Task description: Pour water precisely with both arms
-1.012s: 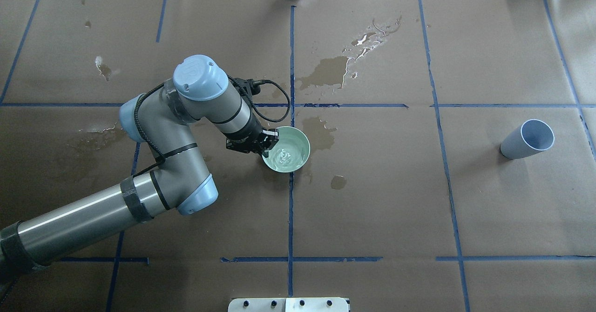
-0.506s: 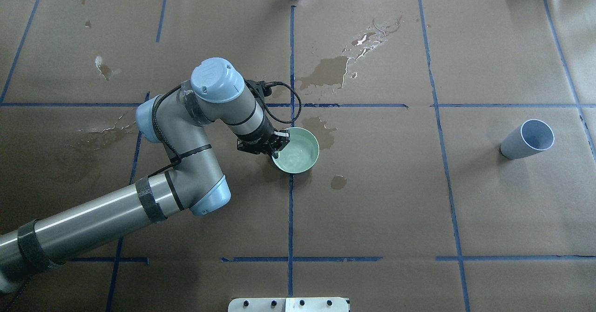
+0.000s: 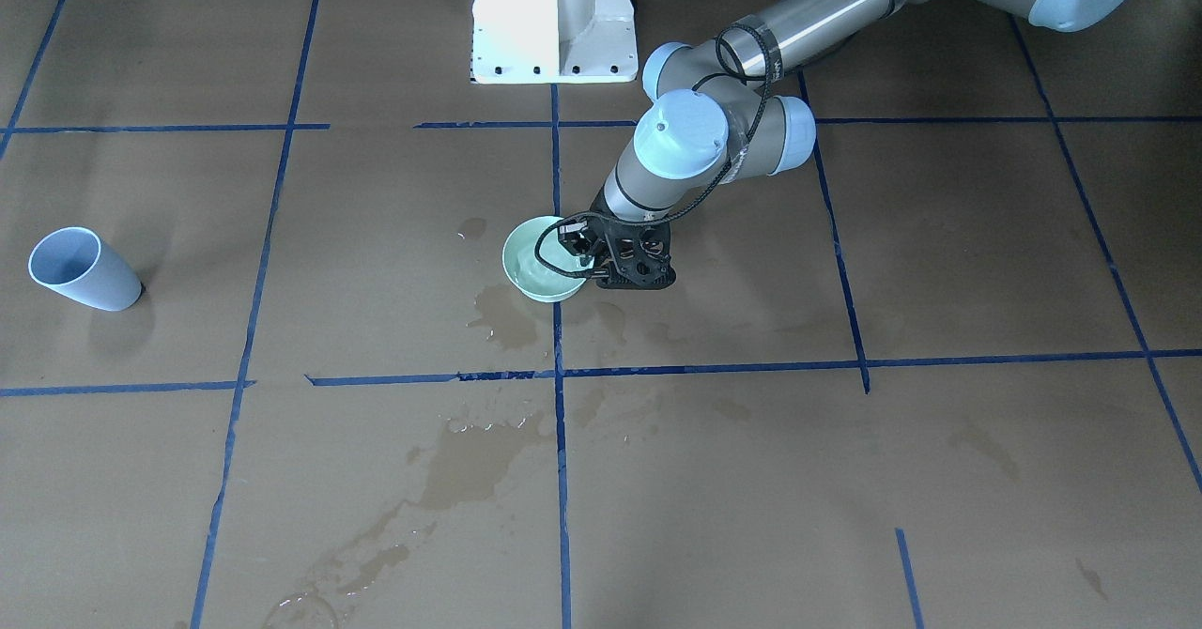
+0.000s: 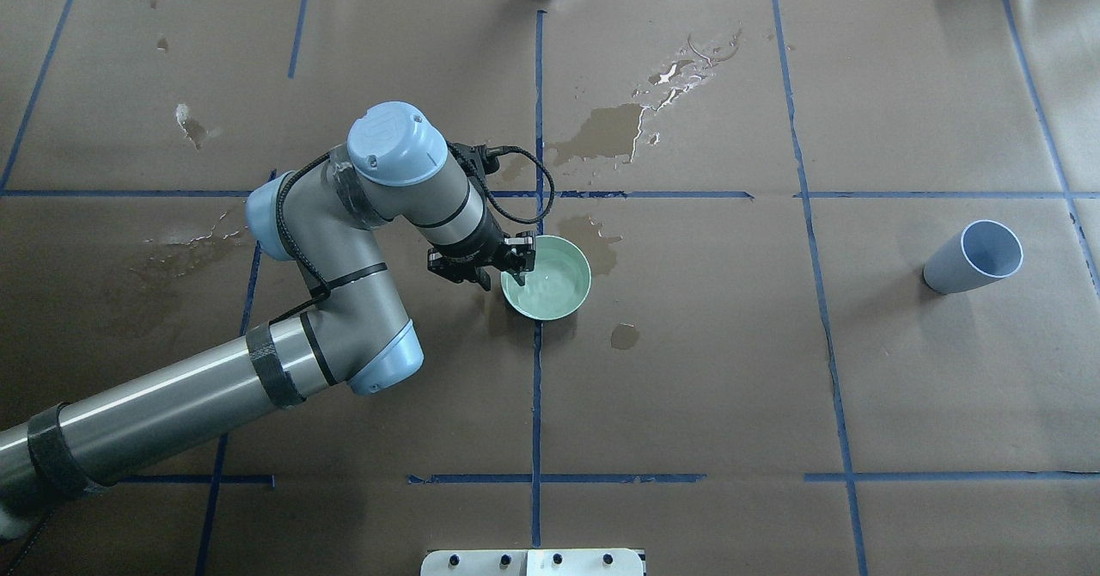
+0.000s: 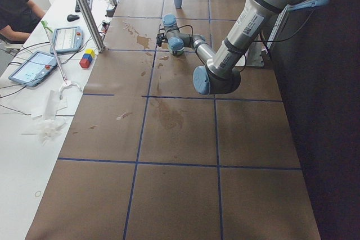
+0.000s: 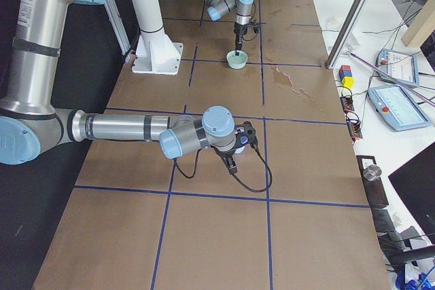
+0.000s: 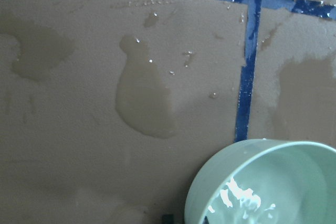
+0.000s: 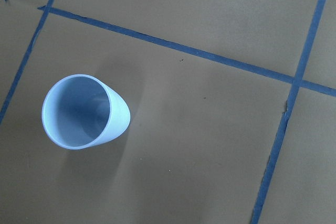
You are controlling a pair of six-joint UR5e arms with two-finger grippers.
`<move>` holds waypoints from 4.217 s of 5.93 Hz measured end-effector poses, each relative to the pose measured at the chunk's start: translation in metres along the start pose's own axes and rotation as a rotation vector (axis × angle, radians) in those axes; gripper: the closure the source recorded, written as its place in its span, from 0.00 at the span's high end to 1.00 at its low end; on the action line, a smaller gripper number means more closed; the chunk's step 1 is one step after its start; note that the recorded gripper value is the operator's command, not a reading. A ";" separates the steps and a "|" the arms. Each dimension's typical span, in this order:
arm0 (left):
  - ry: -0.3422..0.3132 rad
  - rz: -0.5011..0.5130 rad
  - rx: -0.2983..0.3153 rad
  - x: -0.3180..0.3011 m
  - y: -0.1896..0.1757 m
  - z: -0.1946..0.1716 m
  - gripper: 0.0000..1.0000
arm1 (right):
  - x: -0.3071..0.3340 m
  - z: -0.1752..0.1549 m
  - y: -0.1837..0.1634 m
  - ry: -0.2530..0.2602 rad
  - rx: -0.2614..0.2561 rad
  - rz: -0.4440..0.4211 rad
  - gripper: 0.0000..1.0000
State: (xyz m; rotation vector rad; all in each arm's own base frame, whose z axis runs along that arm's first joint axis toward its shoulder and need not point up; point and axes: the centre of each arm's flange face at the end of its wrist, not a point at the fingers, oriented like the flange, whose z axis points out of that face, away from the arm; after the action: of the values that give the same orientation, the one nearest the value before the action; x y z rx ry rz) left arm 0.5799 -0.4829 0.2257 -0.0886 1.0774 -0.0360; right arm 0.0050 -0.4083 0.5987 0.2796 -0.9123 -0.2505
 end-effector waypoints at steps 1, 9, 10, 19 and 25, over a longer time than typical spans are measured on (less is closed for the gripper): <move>0.029 0.001 0.016 0.001 0.001 -0.020 1.00 | -0.004 -0.002 -0.002 -0.002 0.012 0.008 1.00; 0.079 -0.026 0.049 -0.047 0.024 -0.073 1.00 | -0.121 0.085 0.049 0.064 0.412 0.047 0.98; 0.076 -0.028 0.049 -0.050 0.024 -0.072 1.00 | -0.131 0.102 0.057 0.102 0.433 0.055 0.98; 0.093 -0.046 0.058 -0.062 0.037 -0.088 1.00 | -0.181 0.197 0.094 0.340 0.867 0.135 0.99; 0.098 -0.045 0.062 -0.061 0.038 -0.091 1.00 | -0.174 0.251 0.092 0.364 0.993 0.128 0.99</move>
State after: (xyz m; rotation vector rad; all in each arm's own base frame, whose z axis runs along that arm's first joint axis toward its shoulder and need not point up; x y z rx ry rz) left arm 0.4703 -0.4458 0.2332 -0.0558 1.1715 -0.1153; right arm -0.2903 -0.2980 0.6471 1.1386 -0.6259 0.3905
